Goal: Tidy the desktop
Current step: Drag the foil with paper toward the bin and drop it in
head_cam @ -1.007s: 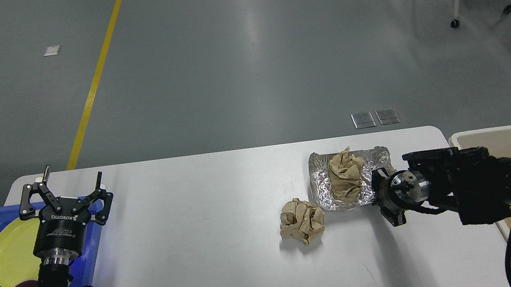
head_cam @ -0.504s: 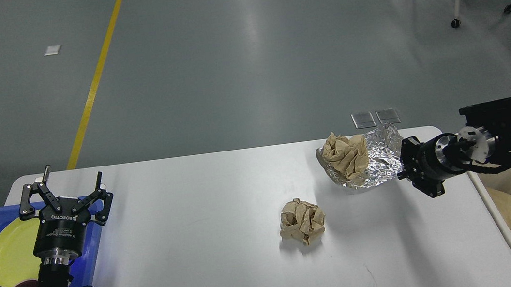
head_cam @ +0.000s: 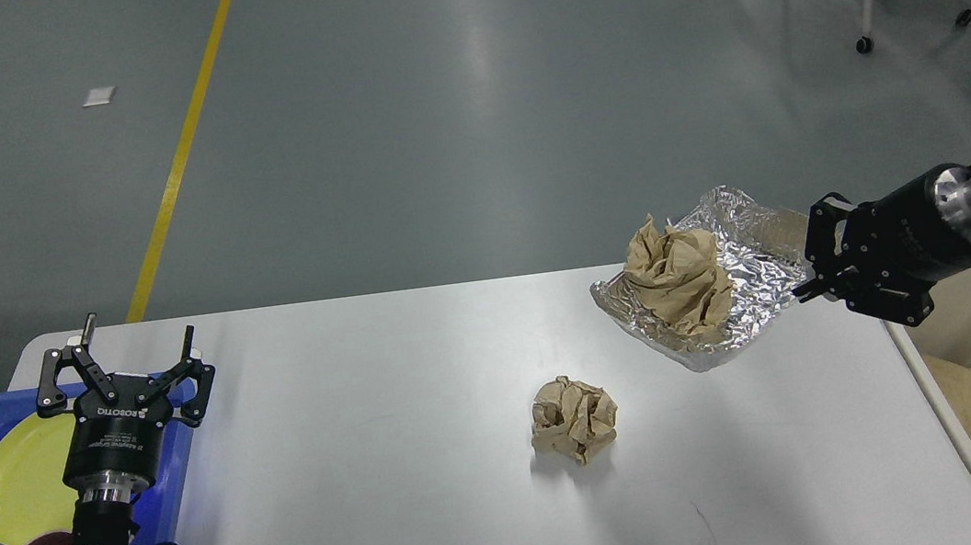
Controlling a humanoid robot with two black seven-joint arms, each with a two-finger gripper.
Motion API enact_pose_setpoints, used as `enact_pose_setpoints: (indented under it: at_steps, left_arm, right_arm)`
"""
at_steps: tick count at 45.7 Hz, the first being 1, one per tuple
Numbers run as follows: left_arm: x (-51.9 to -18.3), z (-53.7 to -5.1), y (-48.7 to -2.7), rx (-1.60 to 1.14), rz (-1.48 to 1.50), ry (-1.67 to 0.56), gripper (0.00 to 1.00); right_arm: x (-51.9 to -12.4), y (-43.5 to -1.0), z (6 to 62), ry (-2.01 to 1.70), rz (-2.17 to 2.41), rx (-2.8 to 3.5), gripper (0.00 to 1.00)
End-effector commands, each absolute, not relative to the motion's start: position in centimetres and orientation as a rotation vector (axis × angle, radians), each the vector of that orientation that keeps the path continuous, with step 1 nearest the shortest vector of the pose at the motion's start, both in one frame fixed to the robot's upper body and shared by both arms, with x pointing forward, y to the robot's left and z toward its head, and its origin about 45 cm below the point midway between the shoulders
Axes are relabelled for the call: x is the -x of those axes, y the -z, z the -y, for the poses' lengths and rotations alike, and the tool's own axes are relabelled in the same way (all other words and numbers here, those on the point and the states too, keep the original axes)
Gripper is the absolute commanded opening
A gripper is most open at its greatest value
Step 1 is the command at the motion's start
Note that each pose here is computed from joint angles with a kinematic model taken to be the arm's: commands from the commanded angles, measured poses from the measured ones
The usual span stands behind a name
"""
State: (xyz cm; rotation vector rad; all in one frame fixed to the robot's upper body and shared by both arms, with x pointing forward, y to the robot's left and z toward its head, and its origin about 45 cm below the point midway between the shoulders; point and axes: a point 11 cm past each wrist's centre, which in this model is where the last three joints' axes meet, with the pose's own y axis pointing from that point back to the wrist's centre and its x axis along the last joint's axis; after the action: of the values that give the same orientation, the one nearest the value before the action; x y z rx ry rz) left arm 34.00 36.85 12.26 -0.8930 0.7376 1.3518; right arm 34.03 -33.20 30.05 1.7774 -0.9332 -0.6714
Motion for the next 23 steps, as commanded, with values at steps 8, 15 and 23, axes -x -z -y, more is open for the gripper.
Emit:
enact_pose_setpoints:
  at_steps: [8,15,23]
  left_arm:
    - [-34.0,-36.8,-12.3,0.893,-0.738,-1.352,0.96]
    - [-34.0,-36.8,-12.3,0.893,-0.738,-1.352,0.96]
    - [-34.0,-36.9,-12.3,0.895,-0.738,-1.352,0.96]
  right_arm:
    - [-31.7,-32.6,32.3,0.538,0.805,-1.776,0.00]
    - [-31.8,-32.8,33.1,0.519,0.824,-1.761,0.00]
    - [-31.8,-32.3,36.2,0.553,0.911,-1.710,0.00]
